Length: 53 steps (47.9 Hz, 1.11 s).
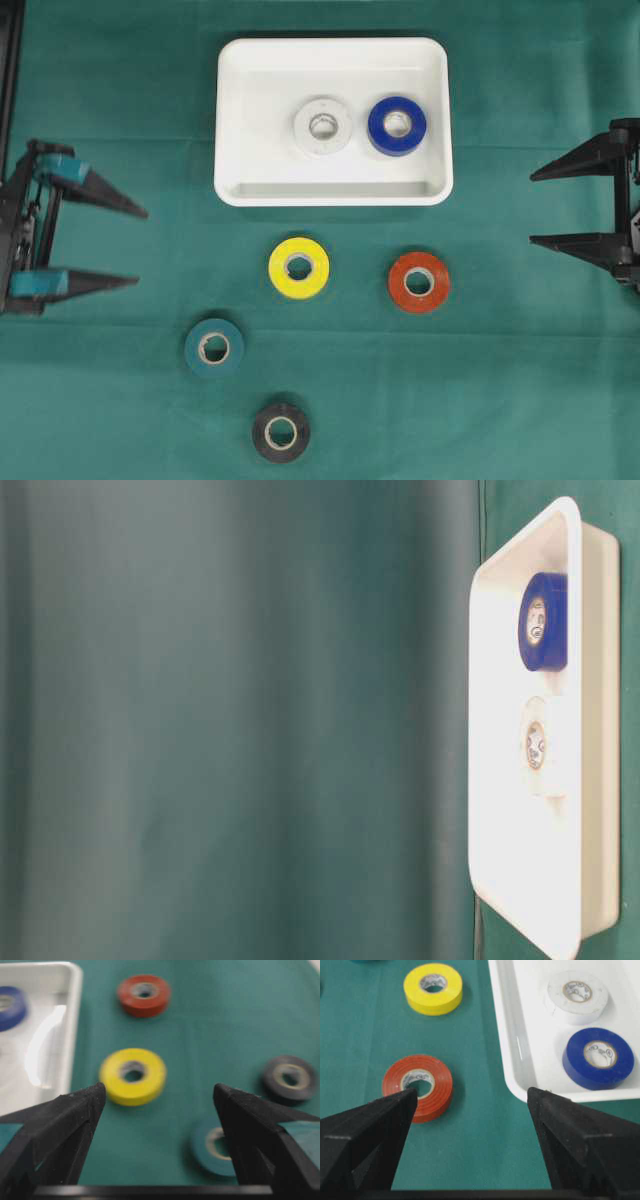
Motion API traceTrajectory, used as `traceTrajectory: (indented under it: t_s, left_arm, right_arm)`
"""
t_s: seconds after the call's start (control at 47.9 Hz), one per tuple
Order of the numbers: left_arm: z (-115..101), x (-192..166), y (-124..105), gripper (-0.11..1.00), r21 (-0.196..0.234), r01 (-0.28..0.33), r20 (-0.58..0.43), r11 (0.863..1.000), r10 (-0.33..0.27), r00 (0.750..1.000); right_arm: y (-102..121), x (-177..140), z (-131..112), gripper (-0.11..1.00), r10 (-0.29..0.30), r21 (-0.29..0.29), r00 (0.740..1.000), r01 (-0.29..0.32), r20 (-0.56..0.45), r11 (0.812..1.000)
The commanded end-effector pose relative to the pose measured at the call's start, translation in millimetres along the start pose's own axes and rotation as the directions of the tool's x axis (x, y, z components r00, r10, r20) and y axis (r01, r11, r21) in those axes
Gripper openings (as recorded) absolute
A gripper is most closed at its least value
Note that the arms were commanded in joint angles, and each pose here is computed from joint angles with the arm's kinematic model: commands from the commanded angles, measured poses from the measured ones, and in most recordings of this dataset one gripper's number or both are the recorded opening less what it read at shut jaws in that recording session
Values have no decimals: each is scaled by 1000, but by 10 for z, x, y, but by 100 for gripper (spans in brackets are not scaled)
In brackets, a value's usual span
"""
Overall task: Pick up the tape from a random location and place it into the white case.
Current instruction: 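Move the left gripper over the teal tape roll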
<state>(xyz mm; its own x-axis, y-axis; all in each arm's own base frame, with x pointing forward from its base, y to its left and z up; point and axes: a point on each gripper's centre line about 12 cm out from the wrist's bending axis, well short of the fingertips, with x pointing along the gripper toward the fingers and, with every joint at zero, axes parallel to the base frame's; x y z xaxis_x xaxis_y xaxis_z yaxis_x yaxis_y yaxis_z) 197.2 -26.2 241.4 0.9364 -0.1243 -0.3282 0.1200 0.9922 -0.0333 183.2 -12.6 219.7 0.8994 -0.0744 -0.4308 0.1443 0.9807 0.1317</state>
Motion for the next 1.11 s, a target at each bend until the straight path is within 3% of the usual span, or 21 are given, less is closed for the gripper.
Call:
traceTrajectory:
  t_s: [0.0,0.167,0.501,0.772,1.085]
  left_arm:
    - [42,5,-116,91,14,54,8,998,-54,999]
    - [21,5,-220,91,31,103,-2,994,-103,995]
    - [-12,64,-221,91,30,100,-27,994,-100,995]
    - [94,167,-239,91,33,102,16,994,-103,995]
    - [223,495,-281,91,41,101,-4,994,-101,995]
  right_arm:
    - [16,-8,85,87,4,-2,1000,-4,20,1000]
    - [16,-8,85,87,4,-3,1000,-4,20,1000]
    - [16,-6,90,87,4,-5,1000,-4,20,1000]
    - [16,-6,90,87,4,-6,1000,-4,20,1000]
    - [16,-9,92,87,4,-9,1000,-4,21,1000]
